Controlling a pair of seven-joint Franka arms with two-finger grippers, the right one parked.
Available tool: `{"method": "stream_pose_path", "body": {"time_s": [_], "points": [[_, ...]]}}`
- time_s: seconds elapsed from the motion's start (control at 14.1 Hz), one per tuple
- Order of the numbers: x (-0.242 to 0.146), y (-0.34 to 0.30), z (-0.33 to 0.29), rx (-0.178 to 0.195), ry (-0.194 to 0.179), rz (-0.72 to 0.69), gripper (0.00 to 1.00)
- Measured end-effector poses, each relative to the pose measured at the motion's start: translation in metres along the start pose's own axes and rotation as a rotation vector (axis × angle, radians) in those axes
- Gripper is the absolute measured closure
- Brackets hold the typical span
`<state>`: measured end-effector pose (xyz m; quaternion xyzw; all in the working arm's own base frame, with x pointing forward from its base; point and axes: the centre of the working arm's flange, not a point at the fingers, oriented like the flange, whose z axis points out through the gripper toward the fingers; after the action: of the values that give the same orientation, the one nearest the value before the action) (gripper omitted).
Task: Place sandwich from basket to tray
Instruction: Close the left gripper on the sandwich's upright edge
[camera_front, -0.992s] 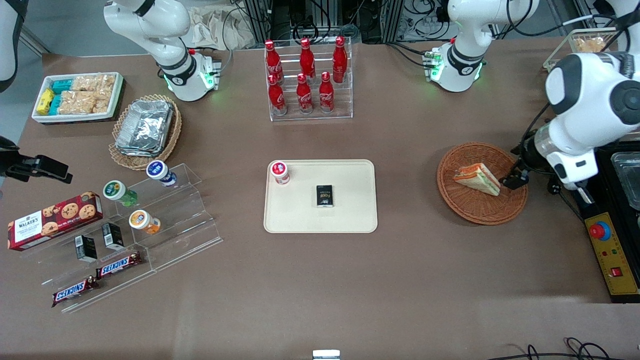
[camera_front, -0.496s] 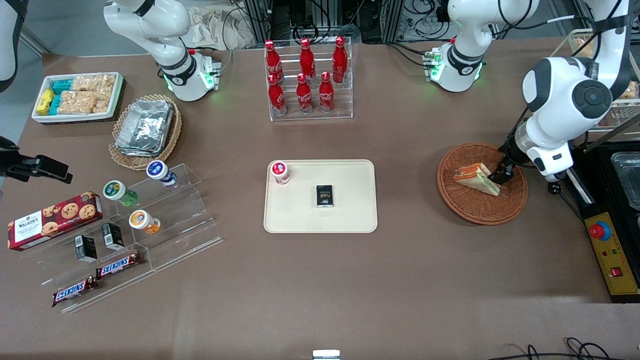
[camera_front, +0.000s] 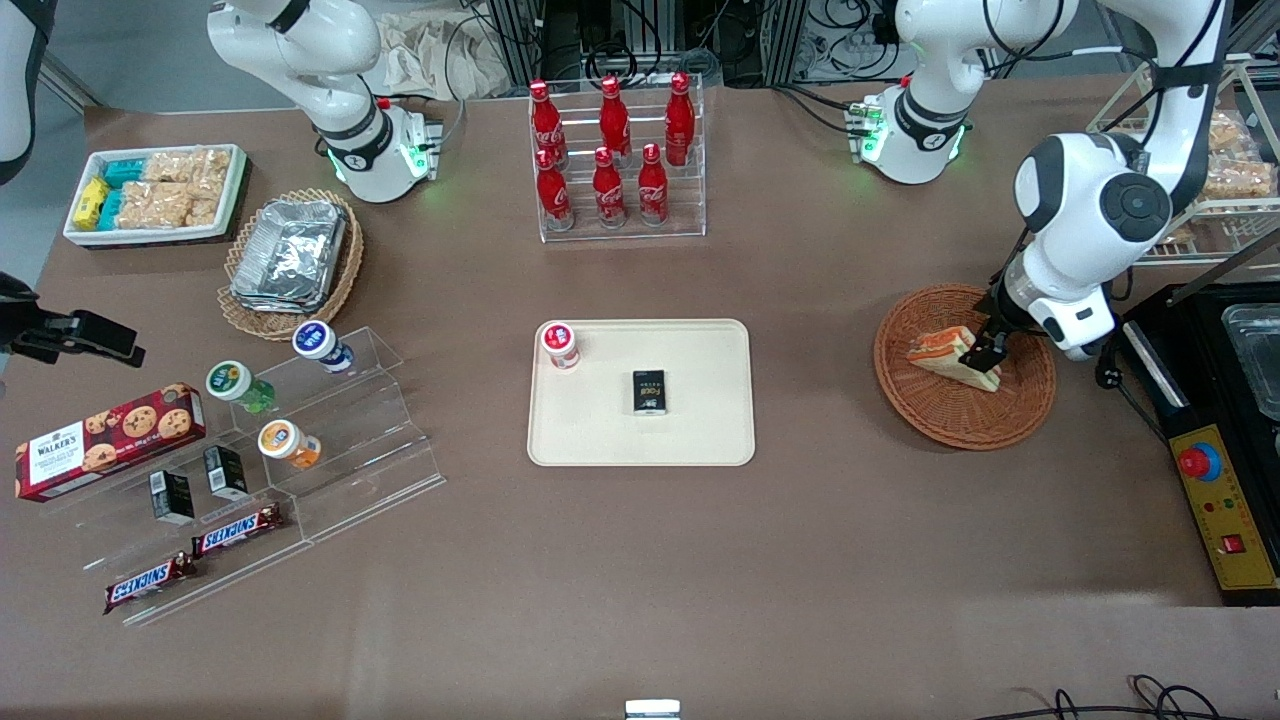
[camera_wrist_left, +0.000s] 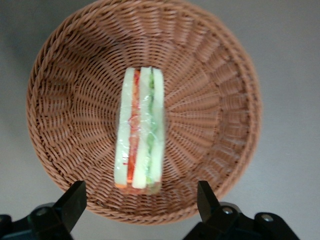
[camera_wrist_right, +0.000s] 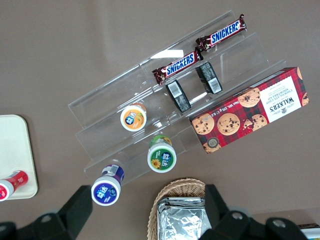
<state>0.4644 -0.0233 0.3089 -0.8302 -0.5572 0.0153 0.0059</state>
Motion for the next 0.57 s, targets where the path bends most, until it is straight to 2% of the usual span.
{"method": "stream_pose_path", "body": {"time_s": [0.43, 0.57], "points": [[-0.001, -0.017, 0.052, 0.045, -0.018, -0.006, 0.01], [0.002, -0.019, 0.06, 0.048, -0.02, -0.01, 0.01]]}}
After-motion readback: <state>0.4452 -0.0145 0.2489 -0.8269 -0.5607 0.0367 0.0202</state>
